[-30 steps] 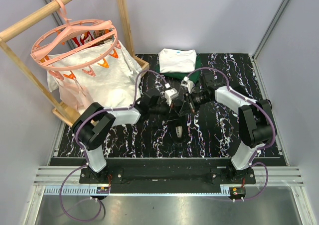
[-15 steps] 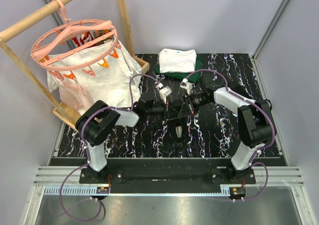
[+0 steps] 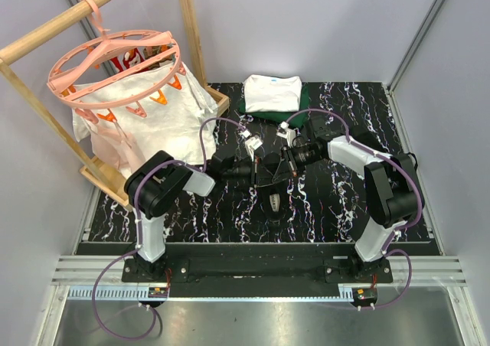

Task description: Tie the shoes

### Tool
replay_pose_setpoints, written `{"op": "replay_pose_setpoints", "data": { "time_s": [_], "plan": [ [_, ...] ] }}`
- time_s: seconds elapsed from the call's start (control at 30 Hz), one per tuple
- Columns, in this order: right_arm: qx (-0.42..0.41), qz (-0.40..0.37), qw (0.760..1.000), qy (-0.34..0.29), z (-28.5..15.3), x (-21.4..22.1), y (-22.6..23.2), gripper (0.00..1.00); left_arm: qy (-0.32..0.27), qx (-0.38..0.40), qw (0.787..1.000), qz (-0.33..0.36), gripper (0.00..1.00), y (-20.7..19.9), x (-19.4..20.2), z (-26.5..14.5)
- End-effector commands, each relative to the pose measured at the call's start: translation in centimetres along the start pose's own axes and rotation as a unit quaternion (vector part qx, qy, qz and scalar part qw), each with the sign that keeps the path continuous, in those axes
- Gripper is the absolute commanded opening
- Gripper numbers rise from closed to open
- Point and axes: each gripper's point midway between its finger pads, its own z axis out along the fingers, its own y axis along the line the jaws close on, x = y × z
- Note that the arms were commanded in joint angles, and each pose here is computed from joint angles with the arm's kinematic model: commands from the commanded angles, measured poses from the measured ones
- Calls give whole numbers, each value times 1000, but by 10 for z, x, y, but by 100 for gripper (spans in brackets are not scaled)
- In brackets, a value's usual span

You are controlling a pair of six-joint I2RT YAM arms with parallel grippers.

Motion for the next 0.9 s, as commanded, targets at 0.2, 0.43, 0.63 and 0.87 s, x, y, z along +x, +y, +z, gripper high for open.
{"op": "replay_pose_setpoints", "data": {
  "time_s": [0.2,0.43,0.63,0.87],
  "plan": [
    [25,-34,999,-27,-5,-16,3,23,-6,96,994,58,1,-41,-10,2],
    [35,-11,998,-51,-25,-28,5,41,-5,90,994,55,0,-38,-9,3],
    [40,26,997,-64,-42,-31,5,42,-4,89,995,51,0,-36,-9,4],
    [65,98,991,-67,-49,-17,-13,31,-5,85,995,47,0,-33,-9,3]
  ]
}}
